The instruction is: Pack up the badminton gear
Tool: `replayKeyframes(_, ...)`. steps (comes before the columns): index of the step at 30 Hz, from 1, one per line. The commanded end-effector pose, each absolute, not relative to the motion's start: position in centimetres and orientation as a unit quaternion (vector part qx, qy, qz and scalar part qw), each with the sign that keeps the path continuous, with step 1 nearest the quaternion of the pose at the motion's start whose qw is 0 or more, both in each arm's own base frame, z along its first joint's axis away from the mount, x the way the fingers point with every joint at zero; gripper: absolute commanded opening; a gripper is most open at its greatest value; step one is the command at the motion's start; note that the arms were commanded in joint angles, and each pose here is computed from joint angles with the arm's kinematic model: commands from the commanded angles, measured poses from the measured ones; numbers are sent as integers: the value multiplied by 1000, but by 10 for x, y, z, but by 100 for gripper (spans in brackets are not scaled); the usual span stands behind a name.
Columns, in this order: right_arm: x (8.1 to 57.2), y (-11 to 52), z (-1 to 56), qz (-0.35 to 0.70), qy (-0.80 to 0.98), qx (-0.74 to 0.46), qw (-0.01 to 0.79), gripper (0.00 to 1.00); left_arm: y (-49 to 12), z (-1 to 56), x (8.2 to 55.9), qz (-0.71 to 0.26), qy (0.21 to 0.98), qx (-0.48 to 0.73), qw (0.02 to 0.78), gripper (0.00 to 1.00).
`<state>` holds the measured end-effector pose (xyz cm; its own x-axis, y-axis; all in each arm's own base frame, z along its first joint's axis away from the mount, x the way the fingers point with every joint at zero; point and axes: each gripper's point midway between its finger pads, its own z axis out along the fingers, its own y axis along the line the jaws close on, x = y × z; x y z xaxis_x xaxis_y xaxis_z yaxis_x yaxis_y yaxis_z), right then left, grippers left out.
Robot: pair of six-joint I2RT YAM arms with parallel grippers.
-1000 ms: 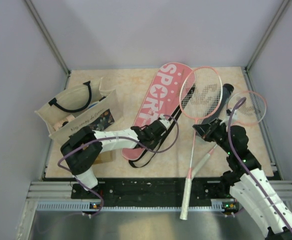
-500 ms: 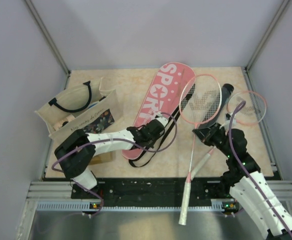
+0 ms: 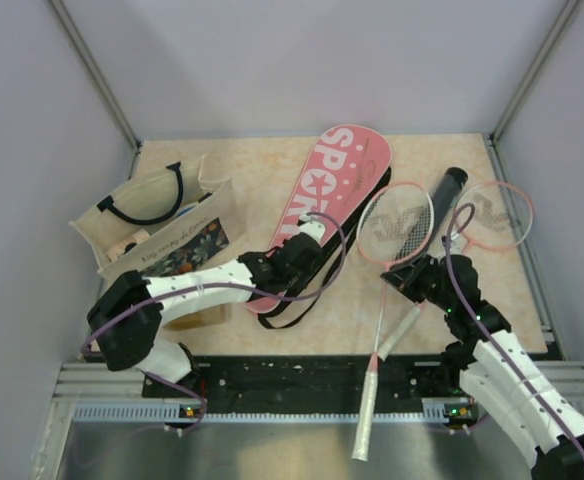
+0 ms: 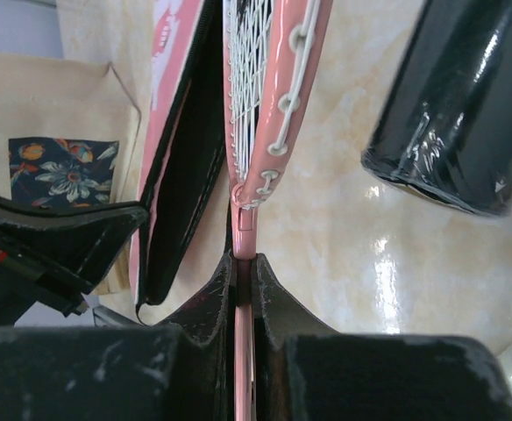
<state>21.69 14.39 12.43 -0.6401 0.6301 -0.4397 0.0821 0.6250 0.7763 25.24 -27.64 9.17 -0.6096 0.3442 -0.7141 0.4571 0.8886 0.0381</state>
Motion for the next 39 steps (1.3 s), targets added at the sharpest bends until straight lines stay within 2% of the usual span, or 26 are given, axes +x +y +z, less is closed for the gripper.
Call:
replayKeyframes(1, 224, 147, 130, 389, 814, 249, 353, 0, -281, 128, 267, -98, 884, 161, 427, 0)
replayKeyframes(9, 234, 160, 122, 401, 822, 249, 319, 0, -285, 142, 266, -125, 879, 141, 438, 0)
replayKeyframes(26, 250, 189, 143, 497, 776, 223, 317, 0, -299, 133, 248, -188, 860, 199, 431, 0)
replayKeyframes(34, 248, 210, 125, 495, 803, 188, 272, 0, -311, 131, 232, -229, 829, 276, 428, 0)
replayKeyframes(39, 256, 222, 129, 507, 803, 152, 273, 0, -318, 137, 221, -267, 794, 317, 445, 0)
